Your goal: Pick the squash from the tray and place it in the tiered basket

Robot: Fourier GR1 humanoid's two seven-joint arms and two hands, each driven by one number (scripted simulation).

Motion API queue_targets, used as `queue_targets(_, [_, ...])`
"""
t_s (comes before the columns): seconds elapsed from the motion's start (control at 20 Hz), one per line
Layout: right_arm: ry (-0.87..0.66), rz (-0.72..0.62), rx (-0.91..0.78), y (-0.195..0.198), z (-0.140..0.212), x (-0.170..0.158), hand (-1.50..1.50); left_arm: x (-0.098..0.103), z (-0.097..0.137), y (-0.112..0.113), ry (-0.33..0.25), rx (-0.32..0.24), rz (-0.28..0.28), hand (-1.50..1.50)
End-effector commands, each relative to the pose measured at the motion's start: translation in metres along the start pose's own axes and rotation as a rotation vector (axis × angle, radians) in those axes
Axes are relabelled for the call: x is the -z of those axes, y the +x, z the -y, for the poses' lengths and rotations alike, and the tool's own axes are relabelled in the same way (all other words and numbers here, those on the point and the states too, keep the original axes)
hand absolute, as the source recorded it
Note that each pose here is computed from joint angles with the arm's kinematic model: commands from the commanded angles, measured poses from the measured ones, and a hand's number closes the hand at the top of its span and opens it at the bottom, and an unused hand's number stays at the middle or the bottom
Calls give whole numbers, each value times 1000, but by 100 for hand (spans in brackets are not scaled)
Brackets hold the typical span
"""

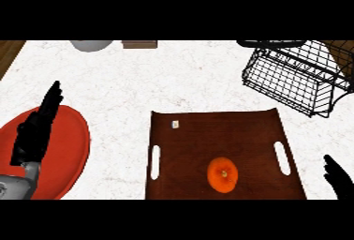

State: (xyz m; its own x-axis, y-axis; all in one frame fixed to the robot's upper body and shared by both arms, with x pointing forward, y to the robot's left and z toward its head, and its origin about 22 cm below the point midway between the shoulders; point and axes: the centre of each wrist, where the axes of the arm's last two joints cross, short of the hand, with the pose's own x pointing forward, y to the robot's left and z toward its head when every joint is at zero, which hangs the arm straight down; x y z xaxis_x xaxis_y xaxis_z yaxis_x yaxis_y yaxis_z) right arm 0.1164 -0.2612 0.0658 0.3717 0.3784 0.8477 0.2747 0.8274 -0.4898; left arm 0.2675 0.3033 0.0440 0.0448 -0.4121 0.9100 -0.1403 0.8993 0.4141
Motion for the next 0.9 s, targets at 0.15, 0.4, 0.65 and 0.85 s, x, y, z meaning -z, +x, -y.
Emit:
queue_targets(0.15, [157, -104, -273, 58, 18, -24, -150, 2, 22, 1, -30, -5, 20, 0])
queue_targets(0.4, [139, -189, -295, 105, 15, -10, -150, 16, 8, 3, -38, -2, 17, 0])
queue_targets(0.65, [215, -314, -324, 104, -13, 14, -150, 7, 29, -6, -66, -8, 57, 0])
queue_targets(0.85, [243, -358, -354, 106, -31, 19, -150, 14, 20, 5, -55, -13, 18, 0])
